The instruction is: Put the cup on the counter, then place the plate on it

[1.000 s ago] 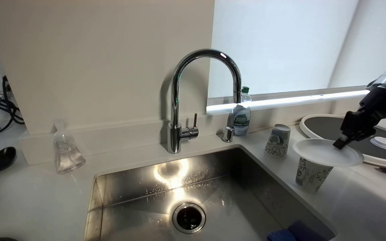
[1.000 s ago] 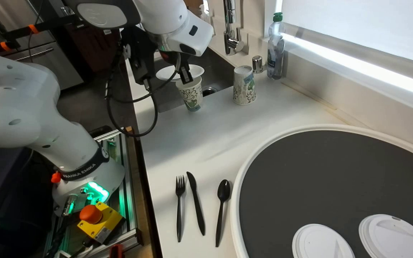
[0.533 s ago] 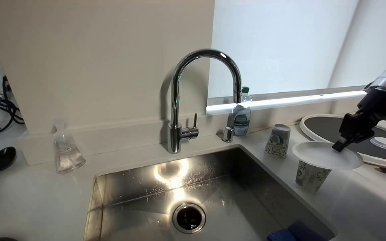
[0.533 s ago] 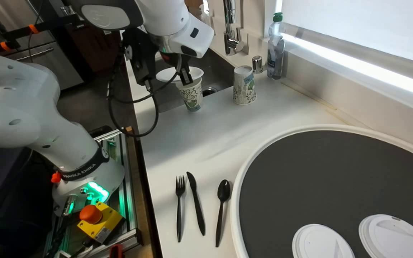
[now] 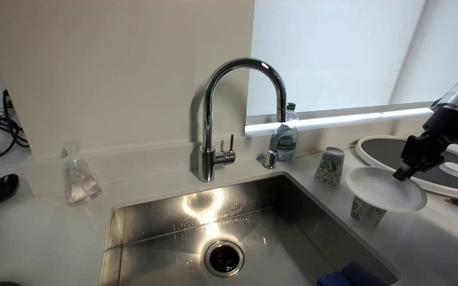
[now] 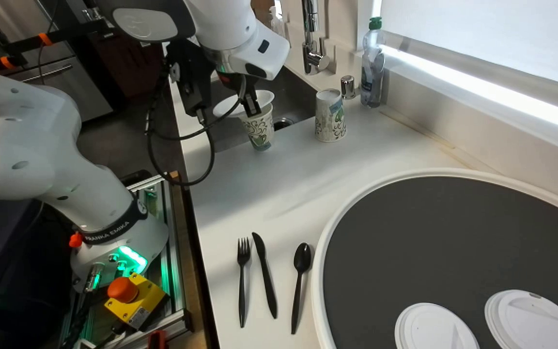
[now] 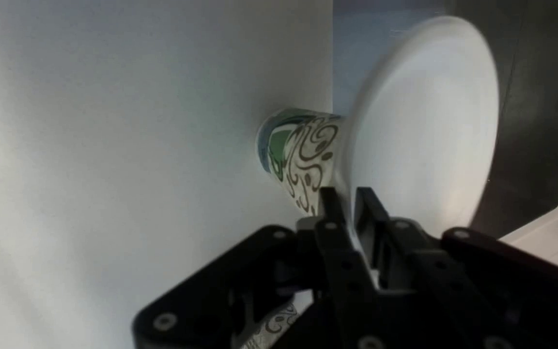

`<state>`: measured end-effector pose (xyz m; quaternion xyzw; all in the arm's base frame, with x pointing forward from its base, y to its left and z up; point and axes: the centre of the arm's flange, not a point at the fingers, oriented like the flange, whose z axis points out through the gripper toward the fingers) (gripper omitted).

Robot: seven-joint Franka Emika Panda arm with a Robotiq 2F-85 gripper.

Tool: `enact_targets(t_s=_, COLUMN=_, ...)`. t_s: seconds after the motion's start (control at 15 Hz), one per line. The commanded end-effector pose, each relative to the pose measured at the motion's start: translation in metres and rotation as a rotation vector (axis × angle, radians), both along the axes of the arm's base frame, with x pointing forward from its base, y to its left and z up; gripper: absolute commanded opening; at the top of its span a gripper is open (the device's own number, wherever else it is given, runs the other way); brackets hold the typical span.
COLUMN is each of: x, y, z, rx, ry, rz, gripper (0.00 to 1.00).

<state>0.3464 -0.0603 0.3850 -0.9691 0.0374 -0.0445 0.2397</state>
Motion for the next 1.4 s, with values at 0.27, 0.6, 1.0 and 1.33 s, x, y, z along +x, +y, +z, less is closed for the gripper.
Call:
enact_targets(t_s=0.27, x=-0.036, y=0.012, z=-0.023, rx=-0.018, ry=-0.009, rz=-0.019, gripper=0.77)
enact_targets(t_s=0.6, x=-0.035, y=0.012, z=-0.022, rx=-0.018, ry=-0.010, rz=-0.020, gripper=1.00)
enact_targets(t_s=1.0, x=-0.035, y=0.012, z=-0.008, rx=-0.068, ry=-0.009, rz=-0.011, gripper=1.00)
enact_targets(t_s=1.33, x=-0.030, y=0.023, z=0.018, rx=-0.155, ry=-0.031, rz=0.009, gripper=1.00)
